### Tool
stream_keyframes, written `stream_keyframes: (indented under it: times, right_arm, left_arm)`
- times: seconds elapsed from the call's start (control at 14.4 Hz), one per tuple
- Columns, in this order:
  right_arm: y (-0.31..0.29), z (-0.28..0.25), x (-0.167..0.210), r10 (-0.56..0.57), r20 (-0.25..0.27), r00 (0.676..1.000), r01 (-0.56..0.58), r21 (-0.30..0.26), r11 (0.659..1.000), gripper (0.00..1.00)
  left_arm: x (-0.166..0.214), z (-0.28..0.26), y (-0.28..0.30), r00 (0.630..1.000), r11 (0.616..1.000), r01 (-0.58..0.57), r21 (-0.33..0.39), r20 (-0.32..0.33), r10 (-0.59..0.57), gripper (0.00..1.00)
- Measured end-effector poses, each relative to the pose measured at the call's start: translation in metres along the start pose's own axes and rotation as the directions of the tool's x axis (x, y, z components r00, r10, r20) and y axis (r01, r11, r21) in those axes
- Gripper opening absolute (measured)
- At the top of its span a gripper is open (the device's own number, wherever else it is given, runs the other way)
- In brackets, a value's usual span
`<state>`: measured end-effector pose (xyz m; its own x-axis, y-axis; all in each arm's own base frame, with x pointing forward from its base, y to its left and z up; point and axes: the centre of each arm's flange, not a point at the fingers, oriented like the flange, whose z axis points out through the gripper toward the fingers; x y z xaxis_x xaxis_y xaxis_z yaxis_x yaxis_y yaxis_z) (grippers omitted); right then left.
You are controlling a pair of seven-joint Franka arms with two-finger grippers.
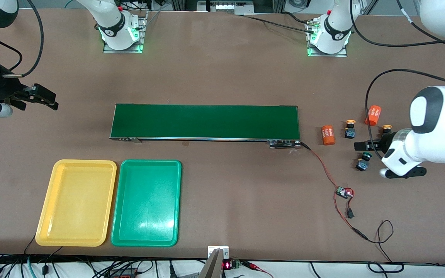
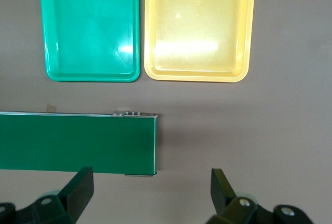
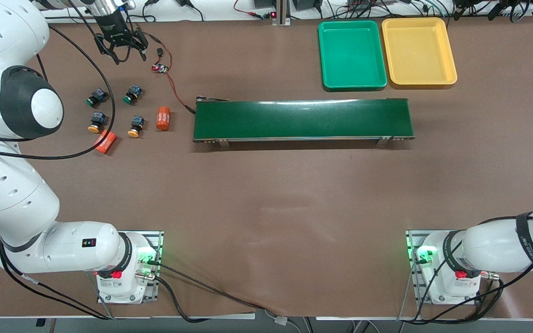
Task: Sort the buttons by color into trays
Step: 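Move the left gripper down toward the orange cylinder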
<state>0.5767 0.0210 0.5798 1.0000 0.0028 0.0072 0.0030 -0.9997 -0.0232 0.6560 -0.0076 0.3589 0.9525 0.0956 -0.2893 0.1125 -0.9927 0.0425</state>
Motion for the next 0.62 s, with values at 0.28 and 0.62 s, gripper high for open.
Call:
stream_keyframes:
  times: [0.28,0.62]
  right_arm:
    - [-0.001,0.000,0.000,-0.001,-0.001,1.000,0.001,0.000,1.000,1.00]
    - [0.000,0.000,0.000,0.000,-0.001,1.000,0.000,0.000,1.000,1.00]
  left_arm:
    - [-0.019,0.068,0.018,1.000,1.000,-0.030,0.001,-0.007,0.030,1.00]
    - [-0.055,0.094,0.026,0.999,0.999,-0.050,0.012,-0.001,0.050,1.00]
